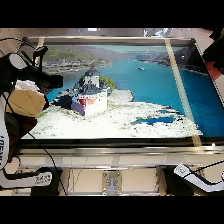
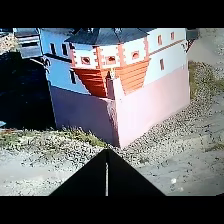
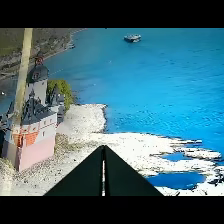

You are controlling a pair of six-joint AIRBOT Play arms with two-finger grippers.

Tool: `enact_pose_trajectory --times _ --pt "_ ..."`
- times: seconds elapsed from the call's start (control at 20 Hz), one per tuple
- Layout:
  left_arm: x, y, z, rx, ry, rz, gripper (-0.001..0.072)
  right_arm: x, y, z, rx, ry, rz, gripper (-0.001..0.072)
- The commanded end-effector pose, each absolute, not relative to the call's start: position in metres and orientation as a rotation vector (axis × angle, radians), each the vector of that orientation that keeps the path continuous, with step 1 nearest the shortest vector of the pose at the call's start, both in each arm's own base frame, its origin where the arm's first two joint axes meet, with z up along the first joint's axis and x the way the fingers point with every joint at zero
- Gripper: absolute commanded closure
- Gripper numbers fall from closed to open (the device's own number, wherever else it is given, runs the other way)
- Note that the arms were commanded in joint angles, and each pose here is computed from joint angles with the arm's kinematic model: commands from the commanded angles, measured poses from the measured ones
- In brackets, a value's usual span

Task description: Fold the shirts.

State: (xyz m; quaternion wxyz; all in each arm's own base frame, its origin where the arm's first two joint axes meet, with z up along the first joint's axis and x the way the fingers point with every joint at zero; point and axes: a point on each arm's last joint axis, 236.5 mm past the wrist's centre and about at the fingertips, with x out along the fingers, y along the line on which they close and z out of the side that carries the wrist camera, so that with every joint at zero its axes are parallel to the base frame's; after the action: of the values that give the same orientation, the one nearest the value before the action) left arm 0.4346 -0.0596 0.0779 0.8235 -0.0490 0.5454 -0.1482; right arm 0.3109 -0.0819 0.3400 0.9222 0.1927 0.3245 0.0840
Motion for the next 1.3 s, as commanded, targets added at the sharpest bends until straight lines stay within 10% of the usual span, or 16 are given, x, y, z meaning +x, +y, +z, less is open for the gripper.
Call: enact_pose_trajectory --times 0.0,0.75,0.8,0.85,1.0,1.25 --pt "0.435 -0.059 0.077 -0.104 1.161 -0.315 0.069 0.311 -0.081 0.34 0.395 0.666 0.173 0.0696" --pt "0.456 -0.048 0.082 -0.087 1.077 -0.269 0.0668 0.311 -0.081 0.34 0.395 0.666 0.173 0.0696" --pt "0.467 -0.028 0.081 -0.006 1.041 -0.216 0.0443 0.311 -0.081 0.34 0.395 0.666 0.173 0.0696" --pt "0.479 0.007 0.084 0.103 0.998 -0.113 0.0013 0.311 -0.081 0.34 0.395 0.666 0.173 0.0696" --pt "0.481 0.146 0.115 0.223 0.898 0.381 -0.0001 0.311 -0.081 0.34 0.395 0.666 0.173 0.0696" --pt "0.426 0.287 0.099 -0.17 0.837 0.783 0.0 0.311 -0.081 0.34 0.395 0.666 0.173 0.0696"
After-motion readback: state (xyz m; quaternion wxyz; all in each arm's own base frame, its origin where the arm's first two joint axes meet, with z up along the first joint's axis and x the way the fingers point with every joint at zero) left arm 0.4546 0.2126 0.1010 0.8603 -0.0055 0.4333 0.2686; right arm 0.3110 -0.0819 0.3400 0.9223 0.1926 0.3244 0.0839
